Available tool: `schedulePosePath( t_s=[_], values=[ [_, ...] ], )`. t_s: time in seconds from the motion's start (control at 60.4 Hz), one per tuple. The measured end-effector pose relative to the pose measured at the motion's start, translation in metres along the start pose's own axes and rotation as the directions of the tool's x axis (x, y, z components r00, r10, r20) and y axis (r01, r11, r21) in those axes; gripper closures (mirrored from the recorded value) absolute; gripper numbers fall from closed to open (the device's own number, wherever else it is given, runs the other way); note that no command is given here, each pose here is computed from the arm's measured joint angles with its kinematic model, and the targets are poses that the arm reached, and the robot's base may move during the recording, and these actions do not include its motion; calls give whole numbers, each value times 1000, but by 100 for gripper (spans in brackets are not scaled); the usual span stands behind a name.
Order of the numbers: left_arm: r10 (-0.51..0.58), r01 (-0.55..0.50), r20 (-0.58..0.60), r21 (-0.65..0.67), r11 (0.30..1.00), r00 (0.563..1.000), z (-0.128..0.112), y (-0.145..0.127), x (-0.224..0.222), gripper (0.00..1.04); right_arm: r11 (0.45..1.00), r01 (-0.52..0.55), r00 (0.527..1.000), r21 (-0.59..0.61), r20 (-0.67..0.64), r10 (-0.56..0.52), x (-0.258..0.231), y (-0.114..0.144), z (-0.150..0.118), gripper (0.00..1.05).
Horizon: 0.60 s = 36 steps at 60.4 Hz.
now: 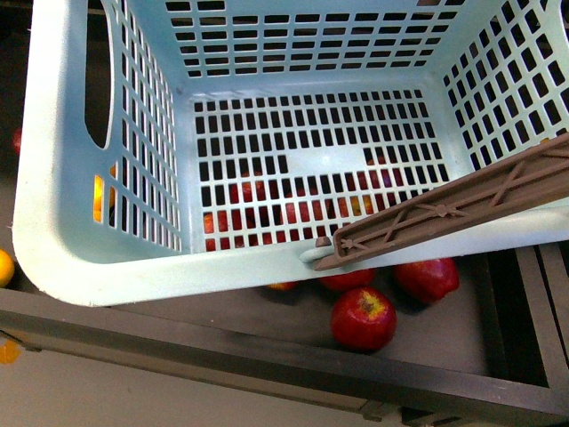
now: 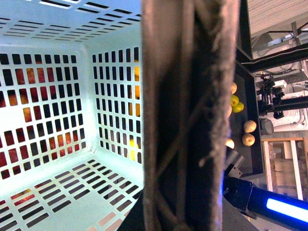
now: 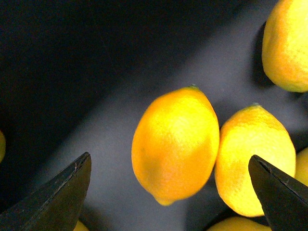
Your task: Pick lemon and mango into basket
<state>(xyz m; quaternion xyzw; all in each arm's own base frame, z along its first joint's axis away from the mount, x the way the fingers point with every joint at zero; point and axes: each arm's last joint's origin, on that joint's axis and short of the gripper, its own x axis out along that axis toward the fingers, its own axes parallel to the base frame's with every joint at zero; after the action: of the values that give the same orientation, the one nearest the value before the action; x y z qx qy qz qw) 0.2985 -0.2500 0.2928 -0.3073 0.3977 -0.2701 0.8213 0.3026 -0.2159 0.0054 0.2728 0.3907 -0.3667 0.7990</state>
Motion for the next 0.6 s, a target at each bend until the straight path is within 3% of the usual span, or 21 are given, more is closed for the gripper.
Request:
schedulePosePath(
  t_s=[0.596],
  values=[
    [-1,1,-1,0,1000,1000,0,0,0,100,998,22,997,67,-71,-17,44,8,-11,9]
  ],
)
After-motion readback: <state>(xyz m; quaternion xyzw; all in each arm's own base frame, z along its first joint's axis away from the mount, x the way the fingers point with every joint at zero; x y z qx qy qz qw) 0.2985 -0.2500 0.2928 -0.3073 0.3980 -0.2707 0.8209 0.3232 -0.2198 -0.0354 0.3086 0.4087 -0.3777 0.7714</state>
